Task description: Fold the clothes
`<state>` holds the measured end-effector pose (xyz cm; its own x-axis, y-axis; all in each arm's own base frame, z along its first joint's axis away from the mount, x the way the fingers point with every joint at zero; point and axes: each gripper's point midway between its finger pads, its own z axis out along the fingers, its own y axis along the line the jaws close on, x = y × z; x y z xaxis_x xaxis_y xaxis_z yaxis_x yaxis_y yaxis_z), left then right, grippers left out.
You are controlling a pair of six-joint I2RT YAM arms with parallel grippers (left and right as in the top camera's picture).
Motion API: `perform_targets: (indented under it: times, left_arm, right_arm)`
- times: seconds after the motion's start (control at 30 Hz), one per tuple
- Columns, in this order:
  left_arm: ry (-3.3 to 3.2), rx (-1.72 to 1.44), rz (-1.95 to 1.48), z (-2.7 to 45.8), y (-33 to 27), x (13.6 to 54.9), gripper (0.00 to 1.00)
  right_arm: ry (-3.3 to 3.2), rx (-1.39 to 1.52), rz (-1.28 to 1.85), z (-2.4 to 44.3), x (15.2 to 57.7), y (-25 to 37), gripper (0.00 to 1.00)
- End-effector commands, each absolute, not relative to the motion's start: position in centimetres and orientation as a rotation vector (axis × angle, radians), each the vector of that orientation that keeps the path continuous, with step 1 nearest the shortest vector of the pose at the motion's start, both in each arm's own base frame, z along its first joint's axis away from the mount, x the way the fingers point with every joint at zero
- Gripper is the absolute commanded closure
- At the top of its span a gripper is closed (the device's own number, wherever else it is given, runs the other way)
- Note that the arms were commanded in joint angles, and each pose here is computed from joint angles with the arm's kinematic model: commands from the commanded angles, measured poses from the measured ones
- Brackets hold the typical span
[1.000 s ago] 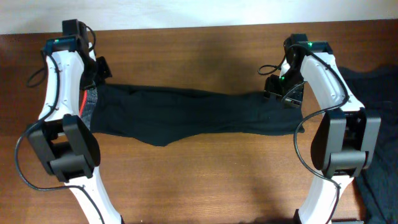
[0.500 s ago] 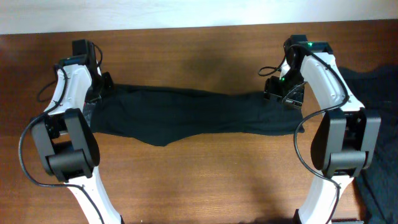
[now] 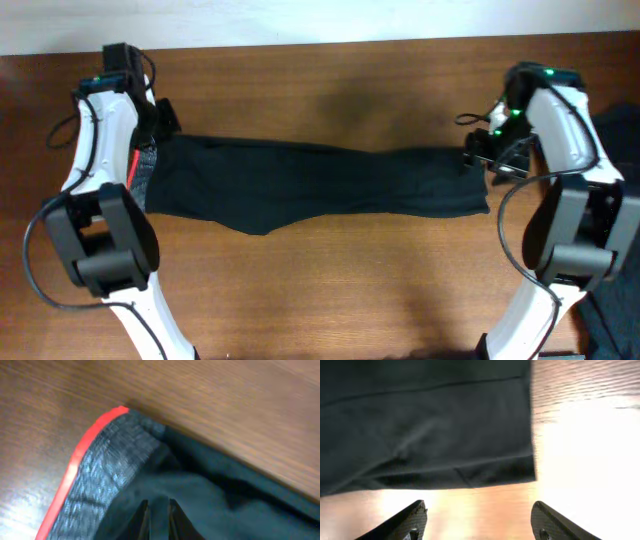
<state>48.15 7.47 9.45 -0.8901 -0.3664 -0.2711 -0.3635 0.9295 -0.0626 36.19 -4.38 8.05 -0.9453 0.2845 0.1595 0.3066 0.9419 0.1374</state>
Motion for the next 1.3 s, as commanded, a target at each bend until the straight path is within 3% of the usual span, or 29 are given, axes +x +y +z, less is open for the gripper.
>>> perform_targets:
  times: [0.0, 0.13, 0.27, 0.63, 0.8, 0.97, 1.03, 1.2, 1.27]
  left_arm:
    - [2.715, -0.510, -0.183, 15.6, 5.5, 47.9, 0.84]
    - [2.783, -0.506, -0.203, 15.9, 4.3, 45.9, 0.84]
    - [2.850, -0.488, -0.206, 15.2, 3.1, 44.6, 0.84]
    - [2.888, -0.390, -0.211, 14.6, -0.1, 44.4, 0.83]
    - [2.903, -0.377, -0.191, 14.5, -0.4, 44.1, 0.83]
    - [2.920, -0.380, -0.190, 14.2, -0.5, 43.7, 0.83]
    - [2.924, -0.381, -0.192, 14.2, -0.5, 43.6, 0.83]
    - [2.930, -0.369, -0.197, 14.2, -0.9, 43.5, 0.83]
    - [2.932, -0.355, -0.198, 14.2, -1.3, 43.5, 0.83]
  right_arm:
    - [-3.027, -0.345, -0.239, 9.8, 36.2, -5.7, 0.27]
    - [-3.036, -0.276, -0.249, 9.5, 35.9, -6.6, 0.26]
    - [-3.050, -0.220, -0.259, 8.4, 36.0, -6.7, 0.32]
    - [-3.077, -0.220, -0.302, 3.8, 35.9, -6.1, 0.31]
    - [-3.071, -0.220, -0.297, 3.1, 35.6, -6.1, 0.15]
    - [-3.082, -0.226, -0.296, 1.7, 35.3, -6.0, 0.17]
    - [-3.088, -0.225, -0.308, 1.2, 35.4, -5.9, 0.24]
    - [-3.087, -0.226, -0.358, 1.1, 35.4, -5.3, 0.60]
    - [-3.087, -0.226, -0.358, 1.1, 35.4, -5.3, 0.71]
